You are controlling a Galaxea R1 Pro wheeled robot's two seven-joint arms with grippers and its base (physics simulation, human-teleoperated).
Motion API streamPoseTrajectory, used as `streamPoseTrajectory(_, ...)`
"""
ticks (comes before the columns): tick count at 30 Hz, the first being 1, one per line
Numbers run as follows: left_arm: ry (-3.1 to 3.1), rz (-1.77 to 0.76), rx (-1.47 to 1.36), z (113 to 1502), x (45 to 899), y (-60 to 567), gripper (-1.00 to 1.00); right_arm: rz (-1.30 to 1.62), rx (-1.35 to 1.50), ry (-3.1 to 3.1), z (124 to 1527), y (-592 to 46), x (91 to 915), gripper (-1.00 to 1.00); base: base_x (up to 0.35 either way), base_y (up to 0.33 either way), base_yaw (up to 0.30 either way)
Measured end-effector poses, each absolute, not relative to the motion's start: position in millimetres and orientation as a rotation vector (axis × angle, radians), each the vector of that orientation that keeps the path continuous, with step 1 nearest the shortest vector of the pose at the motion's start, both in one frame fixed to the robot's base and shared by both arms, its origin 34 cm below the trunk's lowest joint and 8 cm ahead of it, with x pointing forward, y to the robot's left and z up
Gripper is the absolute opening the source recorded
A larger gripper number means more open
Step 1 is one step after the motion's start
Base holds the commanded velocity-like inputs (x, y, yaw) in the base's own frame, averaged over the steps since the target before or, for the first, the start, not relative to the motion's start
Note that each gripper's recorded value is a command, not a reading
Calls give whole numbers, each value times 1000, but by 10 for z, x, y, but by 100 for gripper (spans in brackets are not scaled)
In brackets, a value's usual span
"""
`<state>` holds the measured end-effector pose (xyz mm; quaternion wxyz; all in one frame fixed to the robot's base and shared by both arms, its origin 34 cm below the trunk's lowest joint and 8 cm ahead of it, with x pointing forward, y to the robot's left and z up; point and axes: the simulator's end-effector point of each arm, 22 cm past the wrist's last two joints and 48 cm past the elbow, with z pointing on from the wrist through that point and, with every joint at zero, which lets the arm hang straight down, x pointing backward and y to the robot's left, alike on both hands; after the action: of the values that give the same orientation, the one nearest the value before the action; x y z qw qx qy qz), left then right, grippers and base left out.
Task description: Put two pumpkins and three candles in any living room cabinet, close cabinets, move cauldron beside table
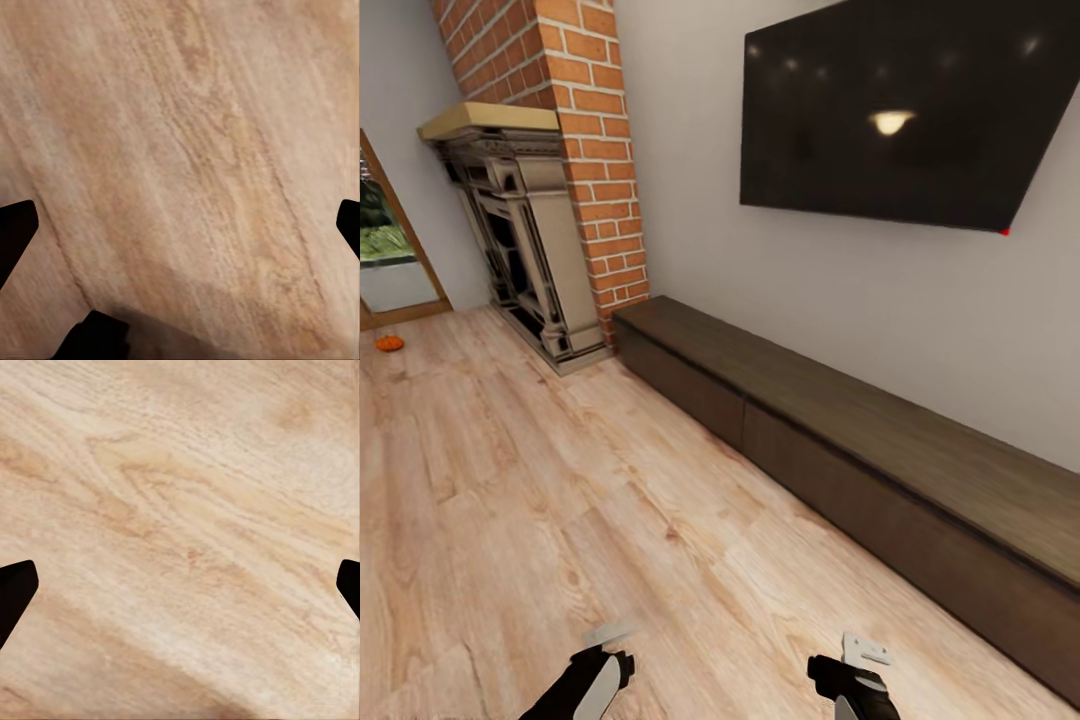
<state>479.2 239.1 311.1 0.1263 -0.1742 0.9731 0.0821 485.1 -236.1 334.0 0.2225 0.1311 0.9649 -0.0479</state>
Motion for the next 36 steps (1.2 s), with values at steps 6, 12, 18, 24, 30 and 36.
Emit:
streamPoseTrajectory(6,2829,250,-523,3222,4800,2447,100,-144,369,2663,3428,-2393,4837,100,0,0,88)
streamPoseTrajectory(12,2829,249,-522,3349,4824,2439,100,-147,364,2664,3552,-2394,4857,100,0,0,1)
streamPoseTrajectory(18,2830,246,-523,3475,4849,2429,100,-145,363,2665,3678,-2382,4881,100,0,0,0)
streamPoseTrajectory(24,2830,247,-523,3599,4869,2434,100,-141,361,2665,3805,-2358,4906,100,0,0,0)
streamPoseTrajectory(30,2830,248,-523,3723,4891,2435,100,-139,362,2665,3930,-2345,4928,100,0,0,0)
streamPoseTrajectory(36,2832,247,-522,3844,4906,2427,100,-117,239,2679,4055,-2096,4925,100,0,0,0)
